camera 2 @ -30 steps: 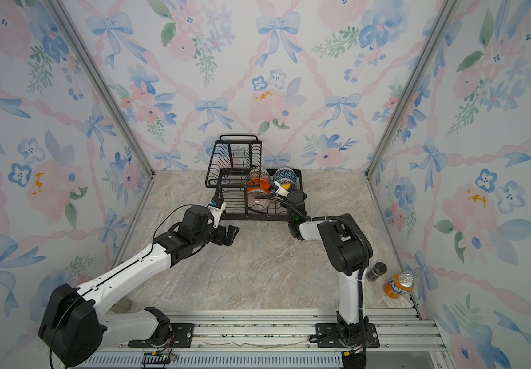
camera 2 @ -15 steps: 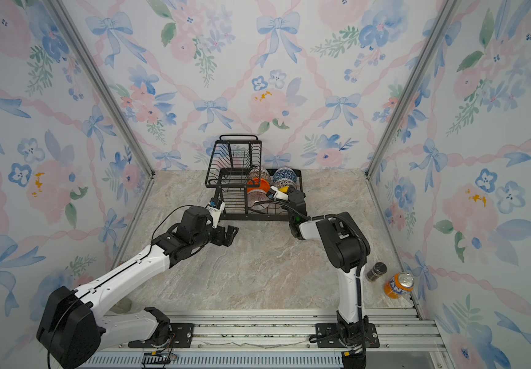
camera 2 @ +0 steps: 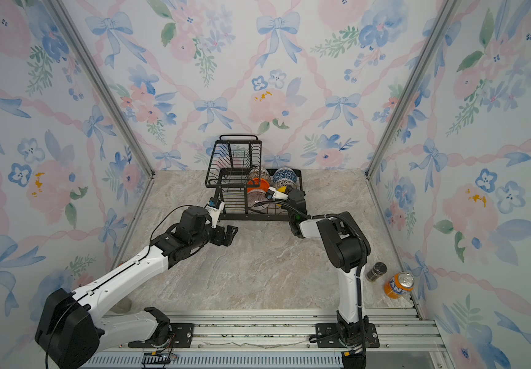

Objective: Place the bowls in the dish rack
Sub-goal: 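Lower the yellow bowl beside the white patterned bowl with the right gripper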

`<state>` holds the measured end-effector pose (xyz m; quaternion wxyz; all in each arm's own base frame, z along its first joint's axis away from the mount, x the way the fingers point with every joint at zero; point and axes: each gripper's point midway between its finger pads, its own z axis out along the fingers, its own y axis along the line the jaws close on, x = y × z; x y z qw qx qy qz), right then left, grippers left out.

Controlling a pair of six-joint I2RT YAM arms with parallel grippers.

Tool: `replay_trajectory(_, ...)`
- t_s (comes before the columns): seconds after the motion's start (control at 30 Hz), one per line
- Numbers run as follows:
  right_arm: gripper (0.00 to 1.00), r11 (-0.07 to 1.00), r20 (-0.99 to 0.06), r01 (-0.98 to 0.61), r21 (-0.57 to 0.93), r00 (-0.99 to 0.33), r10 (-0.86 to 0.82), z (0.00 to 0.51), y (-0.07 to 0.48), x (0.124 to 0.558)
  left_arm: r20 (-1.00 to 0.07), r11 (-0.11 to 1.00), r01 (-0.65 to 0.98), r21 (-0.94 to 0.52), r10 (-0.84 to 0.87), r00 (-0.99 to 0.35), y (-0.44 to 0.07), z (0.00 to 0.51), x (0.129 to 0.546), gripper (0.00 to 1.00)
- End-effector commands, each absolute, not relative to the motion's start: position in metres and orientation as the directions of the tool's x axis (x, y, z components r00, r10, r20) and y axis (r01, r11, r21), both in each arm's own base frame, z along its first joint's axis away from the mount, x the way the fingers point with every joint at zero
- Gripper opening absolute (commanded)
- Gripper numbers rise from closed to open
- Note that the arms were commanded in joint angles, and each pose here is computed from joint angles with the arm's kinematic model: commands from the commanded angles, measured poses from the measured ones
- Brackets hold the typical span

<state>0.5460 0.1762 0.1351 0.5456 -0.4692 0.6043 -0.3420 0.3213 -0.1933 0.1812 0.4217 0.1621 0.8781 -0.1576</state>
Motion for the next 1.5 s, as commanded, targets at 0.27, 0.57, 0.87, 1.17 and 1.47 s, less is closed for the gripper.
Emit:
replay_trajectory(0.27,0.0,0.325,-0.346,-0.32,-0.89,0.011,-0.938,0.112,0.178,0.528,-0.778,0.899,0.412,-0.15,0.15,-0.61,-0.19,0.176,0.318,0.98)
replay_trajectory(0.57,0.0,0.334,-0.366,-0.387,-0.859,0.009,-0.931,0.11,0.182,0.517,-0.78,0.897,0.416,-0.151,0.151,-0.608,-0.191,0.177,0.318,0.98)
replay_trajectory(0.87,0.0,0.341,-0.38,-0.441,-0.83,-0.002,-0.925,0.103,0.187,0.51,-0.779,0.899,0.411,-0.15,0.148,-0.609,-0.188,0.175,0.315,0.98)
replay_trajectory(1.17,0.0,0.342,-0.39,-0.501,-0.795,-0.008,-0.921,0.095,0.193,0.503,-0.779,0.902,0.405,-0.151,0.144,-0.611,-0.185,0.174,0.314,0.98)
replay_trajectory(1.47,0.03,0.366,-0.416,-0.522,-0.77,-0.024,-0.909,0.09,0.198,0.501,-0.778,0.903,0.403,-0.15,0.143,-0.612,-0.184,0.173,0.313,0.98)
